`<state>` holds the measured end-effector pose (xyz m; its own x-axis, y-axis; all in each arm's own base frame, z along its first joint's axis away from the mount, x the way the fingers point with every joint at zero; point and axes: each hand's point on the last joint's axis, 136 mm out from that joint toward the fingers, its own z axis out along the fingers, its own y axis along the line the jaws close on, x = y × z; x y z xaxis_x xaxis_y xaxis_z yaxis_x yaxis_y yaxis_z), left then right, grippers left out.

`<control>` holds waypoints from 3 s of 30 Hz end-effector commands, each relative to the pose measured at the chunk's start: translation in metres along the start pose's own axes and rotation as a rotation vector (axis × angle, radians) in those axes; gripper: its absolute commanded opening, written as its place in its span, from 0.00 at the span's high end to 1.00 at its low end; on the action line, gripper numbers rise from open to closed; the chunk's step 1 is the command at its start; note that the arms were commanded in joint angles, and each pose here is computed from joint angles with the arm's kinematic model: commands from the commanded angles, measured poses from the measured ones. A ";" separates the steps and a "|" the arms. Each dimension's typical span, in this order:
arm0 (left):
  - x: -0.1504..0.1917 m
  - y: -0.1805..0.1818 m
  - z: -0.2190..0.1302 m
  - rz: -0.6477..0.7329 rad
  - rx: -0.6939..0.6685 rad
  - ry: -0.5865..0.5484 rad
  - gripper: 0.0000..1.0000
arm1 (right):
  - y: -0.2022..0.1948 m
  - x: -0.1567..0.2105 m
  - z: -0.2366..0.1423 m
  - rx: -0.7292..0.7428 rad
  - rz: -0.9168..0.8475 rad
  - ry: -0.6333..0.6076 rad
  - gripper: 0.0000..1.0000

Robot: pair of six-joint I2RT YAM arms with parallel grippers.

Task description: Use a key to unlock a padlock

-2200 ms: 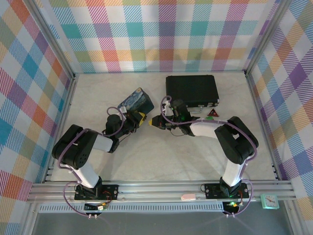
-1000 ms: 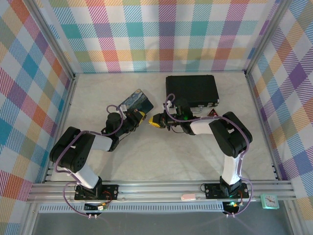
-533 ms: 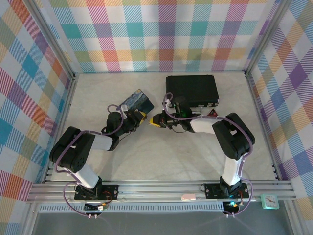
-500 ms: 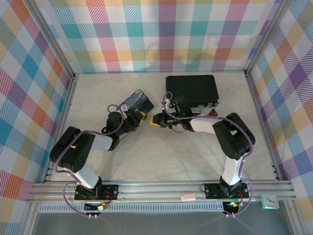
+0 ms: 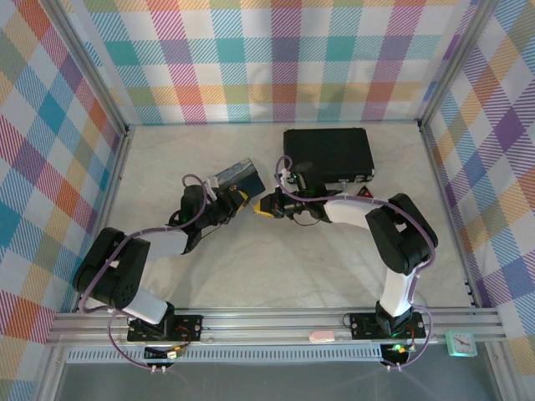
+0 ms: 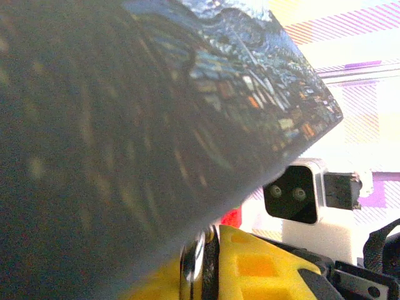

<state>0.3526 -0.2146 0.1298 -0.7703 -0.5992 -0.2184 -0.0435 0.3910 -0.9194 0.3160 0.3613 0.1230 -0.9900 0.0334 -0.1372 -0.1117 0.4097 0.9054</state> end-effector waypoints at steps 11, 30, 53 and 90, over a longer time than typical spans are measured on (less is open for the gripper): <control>0.042 -0.033 0.001 0.083 0.088 0.132 1.00 | 0.015 -0.046 0.001 -0.220 0.285 -0.270 1.00; 0.006 0.009 -0.006 0.070 -0.184 -0.153 1.00 | -0.020 -0.011 -0.003 -0.070 0.308 -0.328 1.00; 0.043 0.035 0.025 0.025 -0.259 -0.169 0.51 | -0.058 0.012 -0.047 0.244 0.139 -0.385 1.00; 0.049 -0.061 0.034 -0.070 0.029 -0.158 0.71 | 0.031 -0.031 -0.065 -0.065 0.171 -0.545 1.00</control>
<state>0.3347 -0.2826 0.1527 -0.6631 -0.7135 -0.2265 -0.0958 0.3809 -0.9196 0.3327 0.3064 0.1634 -0.8079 0.5641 -0.1708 0.0566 0.3628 0.9302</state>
